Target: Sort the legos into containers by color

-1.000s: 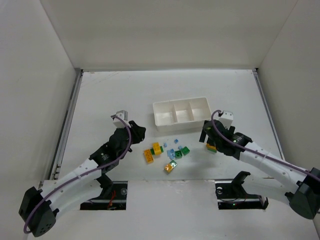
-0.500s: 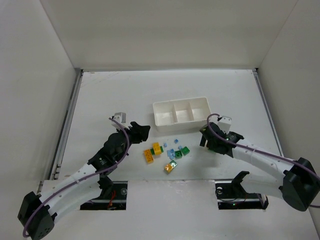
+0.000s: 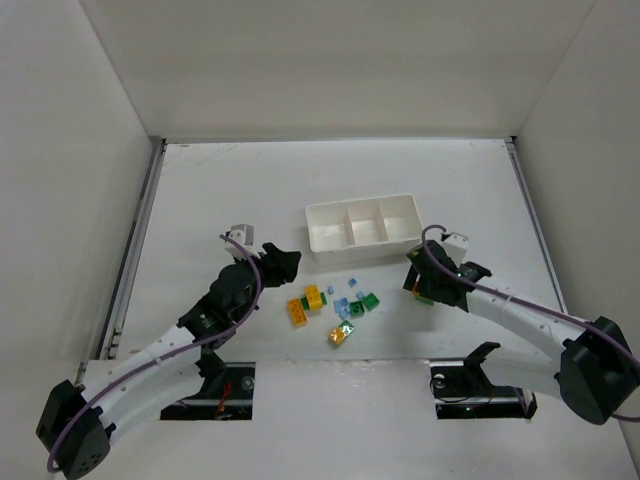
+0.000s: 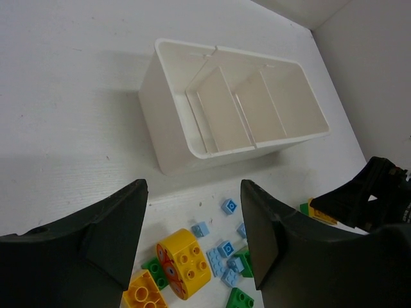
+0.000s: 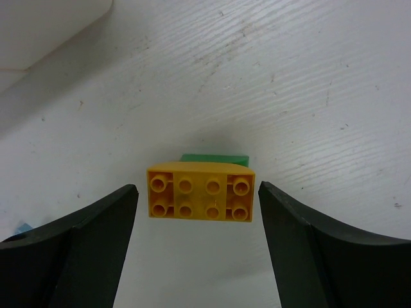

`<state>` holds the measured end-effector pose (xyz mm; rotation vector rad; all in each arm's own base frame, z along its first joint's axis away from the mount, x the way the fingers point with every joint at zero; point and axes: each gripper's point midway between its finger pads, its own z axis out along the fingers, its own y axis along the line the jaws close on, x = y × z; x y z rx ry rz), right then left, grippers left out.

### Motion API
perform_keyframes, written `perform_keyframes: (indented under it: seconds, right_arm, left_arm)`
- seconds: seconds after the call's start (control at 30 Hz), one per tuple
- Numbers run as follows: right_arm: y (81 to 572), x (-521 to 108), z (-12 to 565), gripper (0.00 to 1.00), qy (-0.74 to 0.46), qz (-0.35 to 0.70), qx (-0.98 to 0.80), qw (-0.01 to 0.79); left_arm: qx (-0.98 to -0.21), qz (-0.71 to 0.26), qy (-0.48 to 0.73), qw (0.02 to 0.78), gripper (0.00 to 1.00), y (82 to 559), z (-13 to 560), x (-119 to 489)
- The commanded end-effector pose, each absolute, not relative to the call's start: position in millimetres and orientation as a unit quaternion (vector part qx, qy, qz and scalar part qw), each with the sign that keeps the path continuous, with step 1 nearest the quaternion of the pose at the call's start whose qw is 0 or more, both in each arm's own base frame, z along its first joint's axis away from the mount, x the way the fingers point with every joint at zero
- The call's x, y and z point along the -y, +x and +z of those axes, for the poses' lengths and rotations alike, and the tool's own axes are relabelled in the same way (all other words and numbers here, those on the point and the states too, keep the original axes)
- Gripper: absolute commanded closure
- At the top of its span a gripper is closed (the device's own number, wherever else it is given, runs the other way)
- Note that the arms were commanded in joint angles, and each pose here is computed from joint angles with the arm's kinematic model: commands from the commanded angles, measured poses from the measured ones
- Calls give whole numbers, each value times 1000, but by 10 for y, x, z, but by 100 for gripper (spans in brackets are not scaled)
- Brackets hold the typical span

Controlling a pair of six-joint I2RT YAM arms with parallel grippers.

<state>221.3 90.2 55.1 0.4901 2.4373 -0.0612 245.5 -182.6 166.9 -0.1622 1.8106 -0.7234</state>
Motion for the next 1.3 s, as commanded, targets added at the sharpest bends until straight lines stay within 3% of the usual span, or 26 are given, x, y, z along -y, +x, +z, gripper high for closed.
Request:
perform_keyframes:
  seconds: [0.0, 0.2, 0.33, 0.4, 0.53, 0.73, 0.93, 1.13, 1.27]
  right_arm:
    - [2308, -1031, 579, 20, 195, 9, -925, 326]
    - [2319, -1077, 539, 27, 193, 9, -929, 315]
    - [2332, -1084, 502, 38, 192, 1, -931, 311]
    - [2356, -1071, 526, 44, 195, 0, -928, 318]
    - [2381, -1126, 773, 47, 196, 27, -913, 356]
    - [2429, -1652, 1528, 50, 167, 182, -881, 405]
    - [2409, -2347, 2373, 50, 104, 374, -828, 405]
    - [2301, -2953, 3009, 50, 51, 543, -763, 347]
    - [2281, -3210, 3275, 51, 44, 623, -725, 290]
  left_arm:
    - [-743, -326, -73, 580, 42, 2483, 1868, 1825]
    - [-741, -324, -78, 584, 42, 2486, 1881, 1771]
    - [-739, -322, -82, 586, 41, 2494, 1884, 1741]
    - [-742, -318, -82, 584, 41, 2503, 1855, 1736]
    - [-748, -315, -79, 578, 41, 2517, 1806, 1762]
    - [-745, -335, -59, 574, 38, 2501, 1892, 1891]
    - [-698, -402, -22, 592, 33, 2299, 2363, 2054]
    - [-610, -472, 39, 635, 24, 1982, 2906, 2181]
    - [-583, -477, 54, 656, 24, 1920, 3082, 2190]
